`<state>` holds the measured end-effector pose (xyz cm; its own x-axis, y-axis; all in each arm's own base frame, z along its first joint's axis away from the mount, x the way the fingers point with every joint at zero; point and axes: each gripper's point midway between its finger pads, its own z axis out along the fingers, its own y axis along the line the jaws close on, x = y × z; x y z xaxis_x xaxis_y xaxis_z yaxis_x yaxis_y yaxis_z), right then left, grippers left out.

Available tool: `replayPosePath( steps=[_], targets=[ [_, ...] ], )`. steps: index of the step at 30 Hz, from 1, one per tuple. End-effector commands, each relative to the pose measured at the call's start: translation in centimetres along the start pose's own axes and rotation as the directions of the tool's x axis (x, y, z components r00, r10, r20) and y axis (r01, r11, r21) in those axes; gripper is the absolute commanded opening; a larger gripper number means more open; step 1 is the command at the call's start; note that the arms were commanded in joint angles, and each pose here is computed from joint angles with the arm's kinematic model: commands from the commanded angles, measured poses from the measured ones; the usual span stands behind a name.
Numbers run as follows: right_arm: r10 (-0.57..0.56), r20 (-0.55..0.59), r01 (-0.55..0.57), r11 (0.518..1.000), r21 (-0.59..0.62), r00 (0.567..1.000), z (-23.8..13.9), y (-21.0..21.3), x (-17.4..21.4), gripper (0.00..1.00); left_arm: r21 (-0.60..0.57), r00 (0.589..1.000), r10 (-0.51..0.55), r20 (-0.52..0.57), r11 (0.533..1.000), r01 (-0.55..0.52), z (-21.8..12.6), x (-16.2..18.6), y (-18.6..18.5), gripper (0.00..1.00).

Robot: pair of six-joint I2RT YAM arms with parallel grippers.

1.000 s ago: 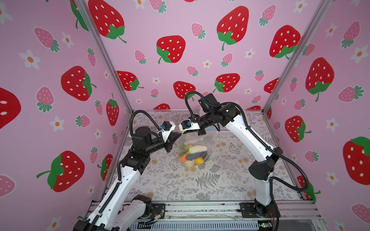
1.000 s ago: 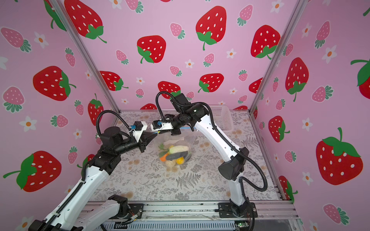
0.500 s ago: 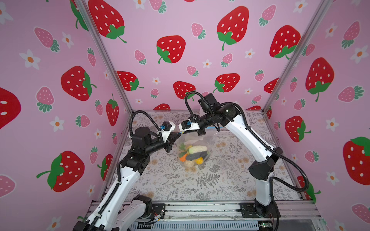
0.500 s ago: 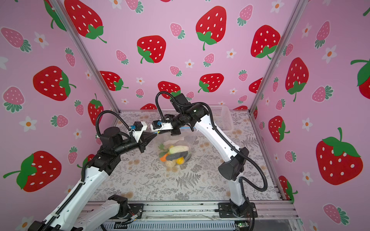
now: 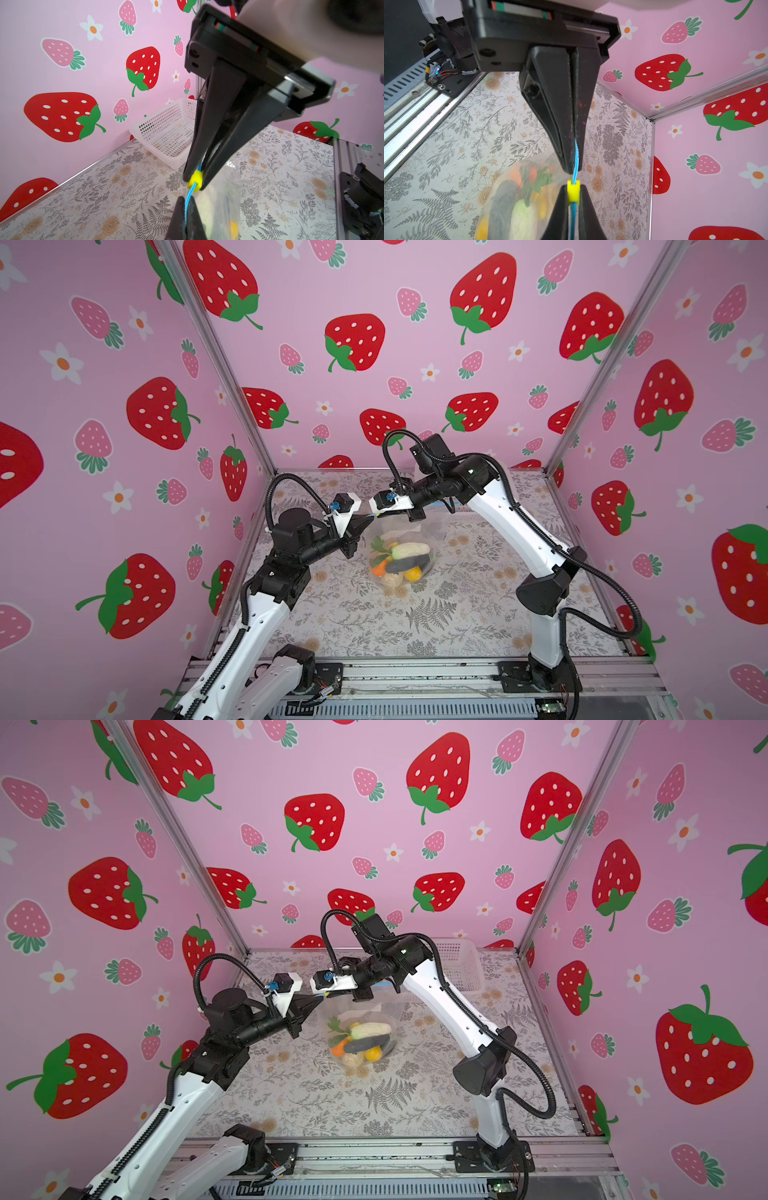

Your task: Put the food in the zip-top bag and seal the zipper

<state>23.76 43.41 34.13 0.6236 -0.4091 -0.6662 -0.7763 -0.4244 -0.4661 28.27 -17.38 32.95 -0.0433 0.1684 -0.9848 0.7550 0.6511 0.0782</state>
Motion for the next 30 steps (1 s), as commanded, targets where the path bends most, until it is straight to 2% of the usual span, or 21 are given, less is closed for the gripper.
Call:
replayPosePath(
  steps=[1, 14, 30],
  targets=[
    [0.022, -0.003, -0.023, 1.0, -0.019, 1.0, -1.9, 1.1, -0.5, 0.08, -0.14, 0.999, 0.023, 0.024, 0.99, -0.019, -0.8, -0.8, 2.4, 0.0],
    [0.039, -0.014, -0.039, 0.999, -0.006, 0.999, -2.8, 1.2, 0.1, 0.08, -0.284, 1.0, -0.015, -0.009, 0.959, 0.011, -1.4, 0.5, 5.2, 0.0],
    [0.069, -0.031, -0.068, 0.998, 0.015, 0.997, -4.2, 1.3, 1.1, 0.07, -0.449, 0.996, -0.085, -0.032, 0.892, 0.062, -2.7, 2.0, 9.2, 0.0]
  ],
)
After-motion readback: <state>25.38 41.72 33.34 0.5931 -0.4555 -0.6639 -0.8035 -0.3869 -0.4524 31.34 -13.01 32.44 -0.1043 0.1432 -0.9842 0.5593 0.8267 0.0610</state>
